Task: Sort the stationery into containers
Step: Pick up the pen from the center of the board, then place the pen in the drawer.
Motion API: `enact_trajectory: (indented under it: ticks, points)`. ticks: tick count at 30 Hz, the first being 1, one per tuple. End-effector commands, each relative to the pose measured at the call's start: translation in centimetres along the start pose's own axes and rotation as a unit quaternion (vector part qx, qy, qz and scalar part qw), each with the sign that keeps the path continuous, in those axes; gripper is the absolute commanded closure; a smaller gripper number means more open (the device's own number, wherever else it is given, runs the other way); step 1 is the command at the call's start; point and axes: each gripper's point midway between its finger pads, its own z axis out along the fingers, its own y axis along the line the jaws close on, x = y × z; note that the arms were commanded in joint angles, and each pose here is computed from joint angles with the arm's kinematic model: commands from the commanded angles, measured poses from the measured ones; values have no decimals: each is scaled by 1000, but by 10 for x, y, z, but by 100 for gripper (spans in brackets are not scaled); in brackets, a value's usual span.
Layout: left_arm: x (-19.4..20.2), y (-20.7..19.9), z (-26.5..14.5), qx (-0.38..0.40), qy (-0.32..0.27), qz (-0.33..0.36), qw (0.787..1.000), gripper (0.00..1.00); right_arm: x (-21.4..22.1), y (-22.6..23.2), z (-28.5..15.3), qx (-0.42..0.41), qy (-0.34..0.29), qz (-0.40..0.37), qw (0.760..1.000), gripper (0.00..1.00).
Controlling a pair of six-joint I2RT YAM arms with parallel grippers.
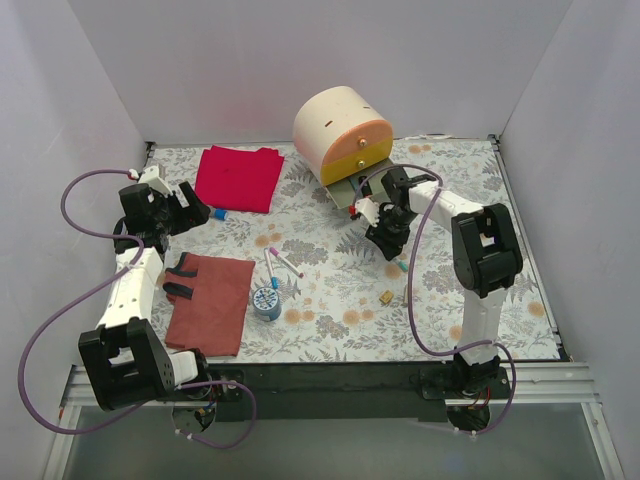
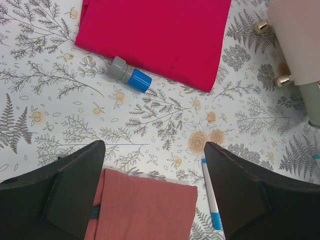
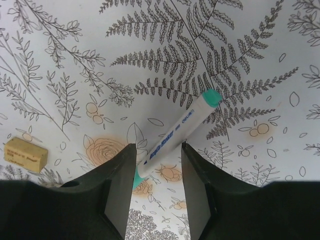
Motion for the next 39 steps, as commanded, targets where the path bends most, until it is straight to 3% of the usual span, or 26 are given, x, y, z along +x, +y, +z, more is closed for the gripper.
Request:
enact_trajectory:
  ticks: [1,4,7,8,12,18,25,30,39]
  points:
    - [-9,-1,-2,0,-11,5,1000,19,11,8,24,2,14,42,999,52]
    - [-9,0,-2,0,-11,3,1000,19,15,10,35,17,29,41,999,58]
    - [-10,-1,-1,1,-11,2,1000,19,20,15,47,26,47,41,998,72]
    - [-10,-2,-1,3,-11,2,1000,19,21,15,48,30,52,39,997,83]
    - [-18,-2,-2,2,-19,5,1000,19,-2,10,19,61,24,25,998,97]
    - [-37,-6,-6,7,-35,9,999,19,-70,-8,-84,144,-74,-62,985,99]
    - [-51,-9,-7,6,-33,29,999,20,-113,-30,-157,233,-106,-165,953,99]
    - [-57,-11,-4,12,-22,29,999,19,-129,-55,-151,255,-97,-209,939,97]
    - [-61,11,-1,-34,11,104,994,20,-162,-99,-139,279,-123,-243,921,96]
